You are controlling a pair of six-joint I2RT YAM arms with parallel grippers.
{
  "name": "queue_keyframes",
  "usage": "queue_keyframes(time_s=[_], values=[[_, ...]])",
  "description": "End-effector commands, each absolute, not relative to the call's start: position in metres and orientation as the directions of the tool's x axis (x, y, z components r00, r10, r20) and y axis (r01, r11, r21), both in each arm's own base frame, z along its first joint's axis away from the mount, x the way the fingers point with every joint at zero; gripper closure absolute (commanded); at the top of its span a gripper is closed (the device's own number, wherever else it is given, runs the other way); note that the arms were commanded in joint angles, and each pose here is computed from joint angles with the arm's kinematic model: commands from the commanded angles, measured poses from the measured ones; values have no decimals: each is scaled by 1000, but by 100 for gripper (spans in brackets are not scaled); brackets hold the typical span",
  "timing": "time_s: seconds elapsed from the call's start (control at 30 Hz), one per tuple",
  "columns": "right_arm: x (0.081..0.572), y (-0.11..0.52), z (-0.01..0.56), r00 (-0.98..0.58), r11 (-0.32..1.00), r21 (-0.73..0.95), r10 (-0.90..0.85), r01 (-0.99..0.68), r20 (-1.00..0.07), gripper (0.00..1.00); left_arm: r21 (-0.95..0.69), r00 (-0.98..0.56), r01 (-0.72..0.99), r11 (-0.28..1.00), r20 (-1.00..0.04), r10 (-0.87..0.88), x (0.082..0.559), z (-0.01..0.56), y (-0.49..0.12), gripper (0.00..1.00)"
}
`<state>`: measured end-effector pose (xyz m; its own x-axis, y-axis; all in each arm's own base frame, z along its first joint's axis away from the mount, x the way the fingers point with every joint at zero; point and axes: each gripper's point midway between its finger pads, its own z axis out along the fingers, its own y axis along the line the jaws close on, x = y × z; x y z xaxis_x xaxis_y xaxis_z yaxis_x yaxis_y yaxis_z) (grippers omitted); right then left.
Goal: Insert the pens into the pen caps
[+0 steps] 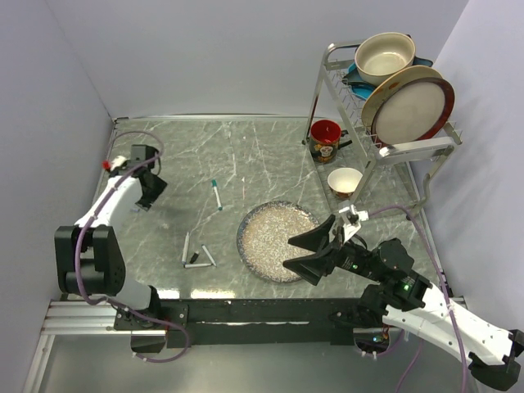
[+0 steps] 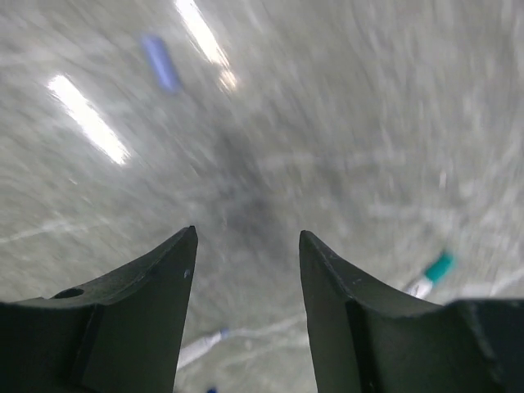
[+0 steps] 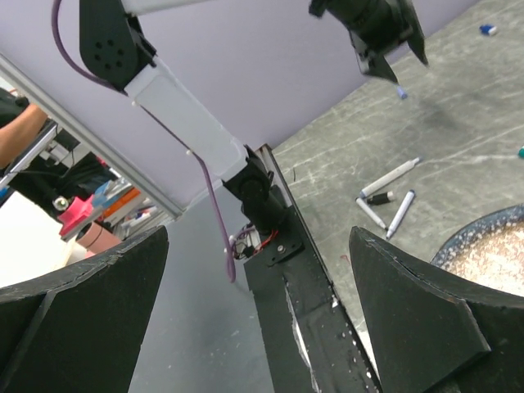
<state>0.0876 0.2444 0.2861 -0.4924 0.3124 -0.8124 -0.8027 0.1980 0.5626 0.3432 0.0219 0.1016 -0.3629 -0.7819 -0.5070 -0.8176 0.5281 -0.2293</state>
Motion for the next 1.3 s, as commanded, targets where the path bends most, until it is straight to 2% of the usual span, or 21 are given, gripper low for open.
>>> queue_keyframes(time_s=[0.0, 0.13, 0.43, 0.57, 0.77, 0.87, 1.0, 1.1, 1.27], values=[[84, 244, 301, -475, 156, 548, 344, -822, -810, 1, -324, -96, -883, 340, -584, -806, 361, 145, 71, 43], [87, 243, 301, -454, 174, 533, 348, -828, -820, 1, -353, -3, -901, 252, -576, -817, 368, 156, 100, 43], [83, 242, 306, -426, 156, 503, 357, -850, -831, 1, -254, 32, -957, 137, -564, -825, 360, 121, 122, 44], [86, 243, 303, -417, 181, 493, 337, -851, -844, 1, -265, -11, -946, 184, -543, -840, 369, 107, 118, 47], [86, 247, 300, -426, 166, 496, 332, -852, -842, 1, -210, -79, -953, 218, -522, -849, 351, 90, 105, 49], [85, 249, 300, -428, 166, 494, 317, -854, -846, 1, -191, -175, -931, 310, -511, -842, 340, 86, 75, 48], [86, 249, 299, -434, 169, 500, 313, -850, -845, 1, -81, -450, -825, 559, -504, -737, 323, 79, 14, 47], [87, 249, 298, -436, 168, 505, 325, -846, -839, 1, -18, -597, -728, 685, -474, -647, 302, 72, -23, 48], [87, 248, 300, -438, 168, 508, 326, -845, -837, 1, -69, -726, -578, 813, -412, -551, 278, 67, -72, 50]])
